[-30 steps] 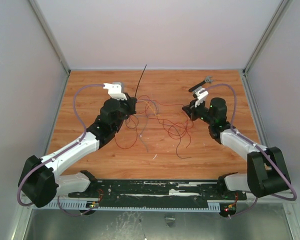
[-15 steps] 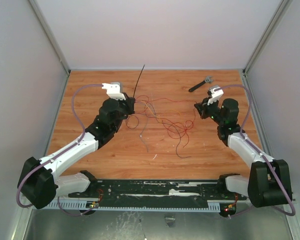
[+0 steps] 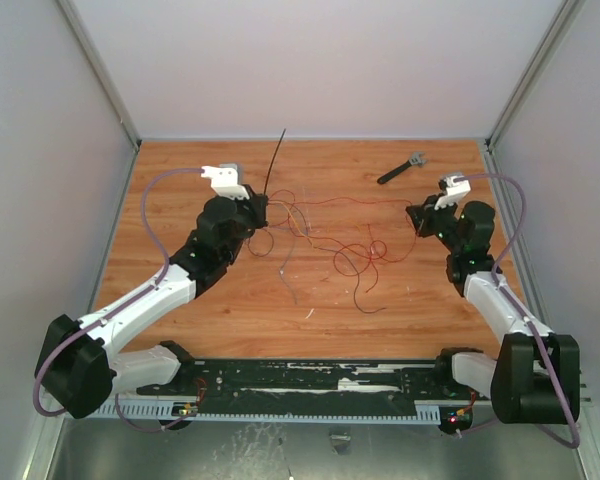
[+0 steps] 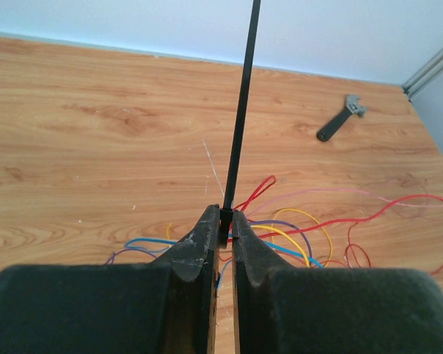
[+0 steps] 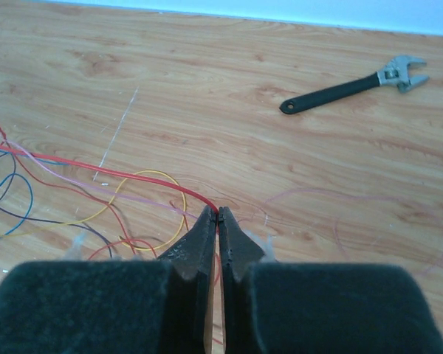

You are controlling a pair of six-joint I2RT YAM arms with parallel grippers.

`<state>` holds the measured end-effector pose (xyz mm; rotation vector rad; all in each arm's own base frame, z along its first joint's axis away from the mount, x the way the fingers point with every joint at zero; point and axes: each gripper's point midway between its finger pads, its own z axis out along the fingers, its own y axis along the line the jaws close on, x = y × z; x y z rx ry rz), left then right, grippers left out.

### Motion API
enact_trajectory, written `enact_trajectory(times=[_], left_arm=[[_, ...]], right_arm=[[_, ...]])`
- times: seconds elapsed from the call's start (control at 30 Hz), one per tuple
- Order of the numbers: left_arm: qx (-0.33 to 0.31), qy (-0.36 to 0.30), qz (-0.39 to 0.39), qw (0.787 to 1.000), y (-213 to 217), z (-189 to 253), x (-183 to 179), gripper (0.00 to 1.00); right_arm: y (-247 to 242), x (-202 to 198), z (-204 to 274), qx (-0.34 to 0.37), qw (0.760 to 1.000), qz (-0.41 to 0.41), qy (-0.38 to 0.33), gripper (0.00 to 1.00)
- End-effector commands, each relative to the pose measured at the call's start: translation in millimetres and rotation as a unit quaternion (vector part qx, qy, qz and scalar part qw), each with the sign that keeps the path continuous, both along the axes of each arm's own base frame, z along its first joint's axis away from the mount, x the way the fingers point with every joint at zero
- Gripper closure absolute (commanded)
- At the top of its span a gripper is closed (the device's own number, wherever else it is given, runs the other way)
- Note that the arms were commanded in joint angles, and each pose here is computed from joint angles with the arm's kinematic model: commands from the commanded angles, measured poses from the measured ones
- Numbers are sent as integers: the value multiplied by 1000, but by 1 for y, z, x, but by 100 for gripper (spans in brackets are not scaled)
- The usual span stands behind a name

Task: Zip-tie the wires
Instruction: Tie the cable at the center of the board.

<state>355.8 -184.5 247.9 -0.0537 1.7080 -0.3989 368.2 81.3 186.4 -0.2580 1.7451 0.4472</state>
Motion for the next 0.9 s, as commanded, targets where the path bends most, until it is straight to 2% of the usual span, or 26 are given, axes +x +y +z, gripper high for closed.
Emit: enact_trajectory(times=[0.0, 0.33, 0.57, 0.87], left_arm=[[-16, -19, 17, 1000, 9, 17, 1, 100], [-15, -17, 21, 1000, 12, 14, 3, 100], [-16, -17, 21, 1000, 11, 14, 4, 100], [-20, -19, 18, 999, 9, 17, 6, 100]], right_arm=[[-14, -2, 6, 33, 999, -27, -4, 100], [-16, -4, 7, 41, 999, -11, -1, 100], [3, -11, 5, 38, 998, 58, -1, 100], [24, -13, -3, 41, 993, 105, 20, 99]])
